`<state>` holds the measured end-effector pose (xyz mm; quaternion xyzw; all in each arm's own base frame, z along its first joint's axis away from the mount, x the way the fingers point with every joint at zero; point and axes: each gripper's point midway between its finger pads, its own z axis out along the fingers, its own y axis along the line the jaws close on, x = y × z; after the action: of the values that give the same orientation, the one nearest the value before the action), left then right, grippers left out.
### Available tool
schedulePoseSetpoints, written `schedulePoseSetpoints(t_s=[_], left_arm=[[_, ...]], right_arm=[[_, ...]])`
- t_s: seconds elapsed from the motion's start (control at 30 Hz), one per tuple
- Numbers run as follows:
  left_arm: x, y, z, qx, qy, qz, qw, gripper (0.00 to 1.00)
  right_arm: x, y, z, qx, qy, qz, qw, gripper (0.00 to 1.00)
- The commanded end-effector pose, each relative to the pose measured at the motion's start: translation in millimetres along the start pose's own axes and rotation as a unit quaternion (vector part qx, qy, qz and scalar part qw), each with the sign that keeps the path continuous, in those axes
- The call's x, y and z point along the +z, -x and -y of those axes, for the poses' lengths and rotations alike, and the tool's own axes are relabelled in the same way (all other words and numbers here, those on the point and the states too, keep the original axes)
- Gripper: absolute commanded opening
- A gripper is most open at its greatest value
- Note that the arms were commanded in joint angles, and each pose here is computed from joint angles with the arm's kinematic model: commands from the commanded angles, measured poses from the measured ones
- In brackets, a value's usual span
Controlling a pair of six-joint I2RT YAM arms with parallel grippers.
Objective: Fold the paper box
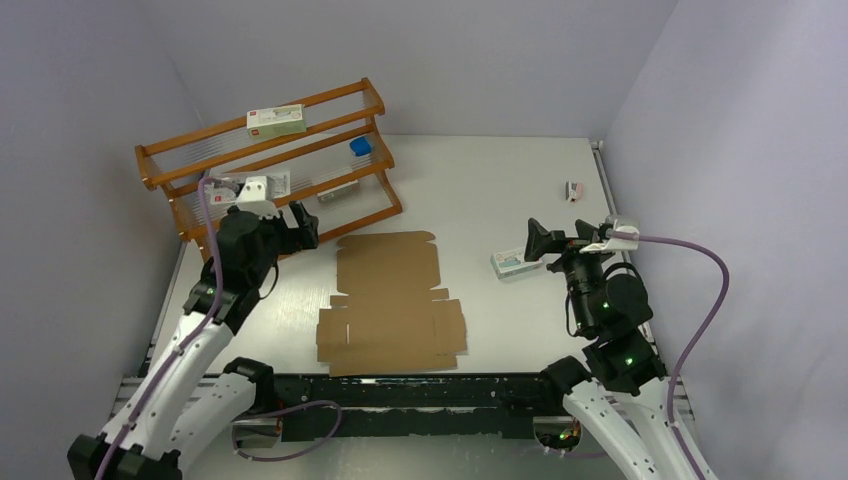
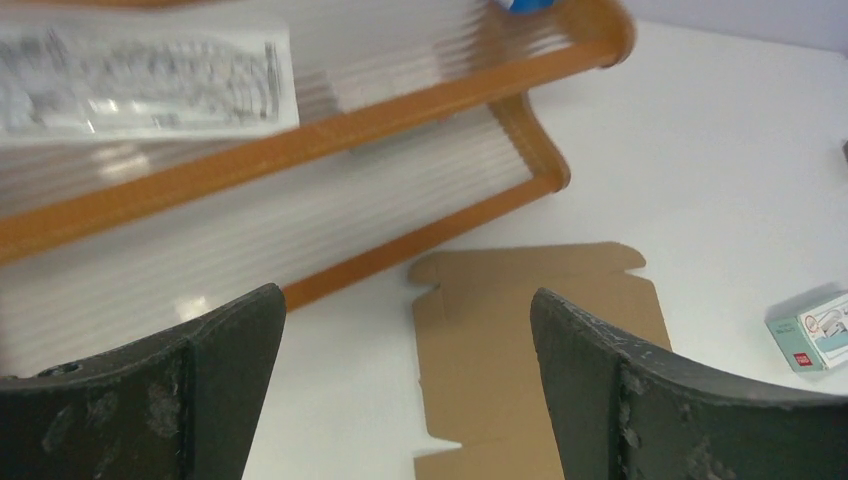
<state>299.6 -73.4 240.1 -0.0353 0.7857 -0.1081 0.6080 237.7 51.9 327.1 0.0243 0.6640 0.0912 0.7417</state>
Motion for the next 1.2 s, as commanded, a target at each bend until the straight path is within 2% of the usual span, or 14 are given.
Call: schedulePoseSetpoints(t_s=[0.0, 0.2, 0.43, 0.53, 0.7, 0.97, 1.17], left_arm=[[10.2, -37.1, -15.4, -0.086, 0.065, -0.064, 0.992, 0.97], [26.6, -92.0, -32.8, -0.159, 0.127, -0.102, 0.974, 0.98], [42.9, -138.9, -47.2, -0.249, 0.168, -0.104, 0.948, 0.98], [54.2, -137.4, -50.8, -0.272, 0.171, -0.074, 0.944, 0.98], [75.3, -133.9, -57.1, -0.271, 0.174, -0.047, 0.946, 0.98], [124.9, -134.4, -68.8, -0.263, 0.187, -0.050, 0.945, 0.98], [168.0, -127.0, -74.1, -0.219, 0.188, -0.058, 0.956, 0.98]], right_arm=[[-3.1, 6.8, -9.3, 0.009, 0.027, 0.018, 0.999, 1.00], [-7.3, 9.8, -10.3, 0.014, 0.034, 0.030, 0.999, 1.00], [-11.2, 12.1, -17.3, 0.019, 0.057, 0.039, 0.997, 1.00], [-11.3, 12.2, -18.0, 0.016, 0.058, 0.037, 0.998, 1.00], [-14.5, 14.6, -16.4, 0.013, 0.057, 0.045, 0.997, 1.00], [-15.2, 14.8, -15.0, 0.007, 0.055, 0.046, 0.997, 1.00], [-13.6, 11.7, -14.4, 0.002, 0.051, 0.041, 0.998, 1.00]])
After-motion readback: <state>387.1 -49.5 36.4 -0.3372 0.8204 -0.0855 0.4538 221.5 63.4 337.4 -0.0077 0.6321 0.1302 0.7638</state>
